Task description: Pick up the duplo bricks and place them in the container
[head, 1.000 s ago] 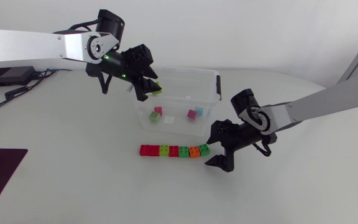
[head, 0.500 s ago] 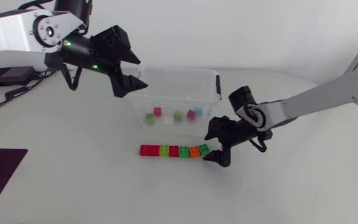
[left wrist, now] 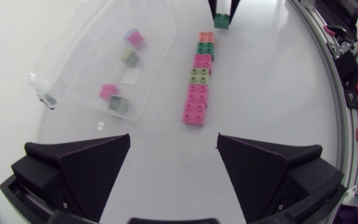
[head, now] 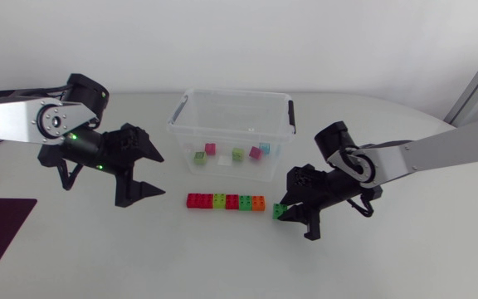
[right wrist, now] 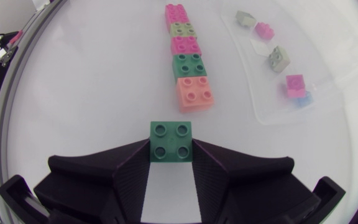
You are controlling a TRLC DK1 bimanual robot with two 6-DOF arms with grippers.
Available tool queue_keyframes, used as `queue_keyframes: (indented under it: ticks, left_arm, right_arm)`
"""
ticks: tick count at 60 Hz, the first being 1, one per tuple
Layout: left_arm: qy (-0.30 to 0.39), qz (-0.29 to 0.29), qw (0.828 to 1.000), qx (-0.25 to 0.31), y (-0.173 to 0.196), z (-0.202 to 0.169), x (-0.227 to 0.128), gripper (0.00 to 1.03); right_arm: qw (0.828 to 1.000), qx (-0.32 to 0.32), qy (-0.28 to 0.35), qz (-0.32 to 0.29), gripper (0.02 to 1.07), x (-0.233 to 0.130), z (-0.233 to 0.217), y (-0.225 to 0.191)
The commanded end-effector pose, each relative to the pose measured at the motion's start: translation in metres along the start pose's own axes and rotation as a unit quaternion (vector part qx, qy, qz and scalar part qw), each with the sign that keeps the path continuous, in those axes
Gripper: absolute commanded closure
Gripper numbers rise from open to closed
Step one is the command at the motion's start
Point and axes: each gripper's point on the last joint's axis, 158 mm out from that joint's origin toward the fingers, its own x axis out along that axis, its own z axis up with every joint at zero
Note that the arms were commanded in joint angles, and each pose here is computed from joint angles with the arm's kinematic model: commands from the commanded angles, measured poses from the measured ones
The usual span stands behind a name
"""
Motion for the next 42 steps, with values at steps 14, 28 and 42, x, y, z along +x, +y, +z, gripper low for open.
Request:
queue_keyframes:
  ticks: [14, 28, 42]
  left_arm:
    - [0.017, -0.105, 0.994, 0.033, -0.054, -0.015, 0.086, 0.06]
    - [0.023, -0.100, 0.995, 0.017, -0.036, -0.017, 0.112, 0.08]
    - [0.023, -0.099, 0.995, 0.019, -0.040, -0.009, 0.116, 0.69]
  right_arm:
    - [0.993, -0.034, -0.052, -0.098, 0.84, -0.111, 0.063, -0.015]
    - [0.976, -0.024, -0.125, -0.175, 0.84, -0.168, 0.131, -0.043]
    - [0.965, 0.000, -0.145, -0.218, 0.83, -0.146, 0.152, -0.107]
